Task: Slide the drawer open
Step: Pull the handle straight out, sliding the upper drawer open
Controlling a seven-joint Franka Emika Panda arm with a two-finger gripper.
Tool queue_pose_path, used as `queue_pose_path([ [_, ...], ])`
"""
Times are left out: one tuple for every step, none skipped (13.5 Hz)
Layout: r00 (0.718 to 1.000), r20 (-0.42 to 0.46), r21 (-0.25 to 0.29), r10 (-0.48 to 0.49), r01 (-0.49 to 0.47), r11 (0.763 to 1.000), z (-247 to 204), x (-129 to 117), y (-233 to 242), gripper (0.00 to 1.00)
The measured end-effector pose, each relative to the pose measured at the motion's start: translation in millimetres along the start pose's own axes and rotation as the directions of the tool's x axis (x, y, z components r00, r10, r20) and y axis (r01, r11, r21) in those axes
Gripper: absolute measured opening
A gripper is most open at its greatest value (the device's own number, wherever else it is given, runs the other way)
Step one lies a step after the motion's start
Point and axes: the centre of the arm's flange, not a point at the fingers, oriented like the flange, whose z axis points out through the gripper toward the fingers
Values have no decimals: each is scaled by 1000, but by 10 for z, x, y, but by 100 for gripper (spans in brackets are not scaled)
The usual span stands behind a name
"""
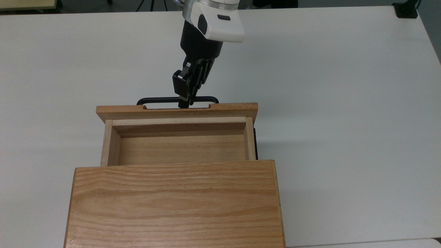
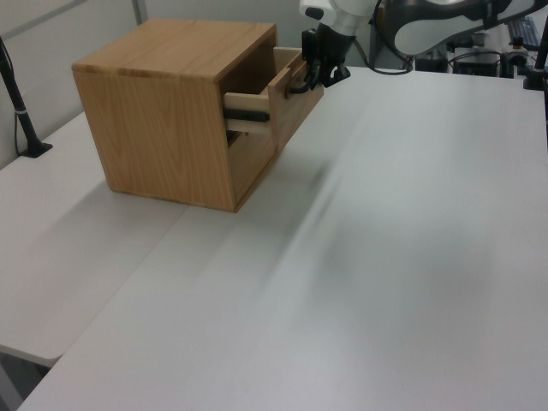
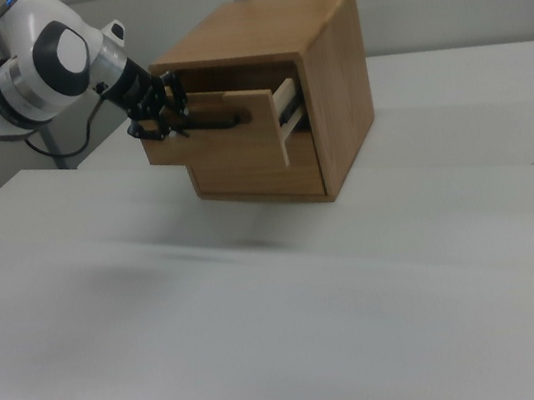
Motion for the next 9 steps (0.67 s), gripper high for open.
queue_pose_path([
  [1000, 3, 20, -2, 2, 1000, -23, -21, -8, 22],
  [1000, 7, 53, -2, 1, 999, -69, -59, -20, 22],
  [1000, 8, 73, -1, 0, 997, -97, -81, -29, 22],
  [1000, 11, 94, 3, -4, 996, -125, -106, -38, 22],
  [1000, 15, 113, 3, -5, 994, -156, -129, -49, 22],
  [1000, 21, 133, 1, -3, 991, -188, -154, -63, 22],
  [1000, 28, 155, -4, 0, 988, -215, -180, -81, 22],
  [999, 36, 181, -11, 5, 984, -257, -214, -103, 22],
  [999, 42, 208, -27, 18, 978, -296, -248, -129, 22],
])
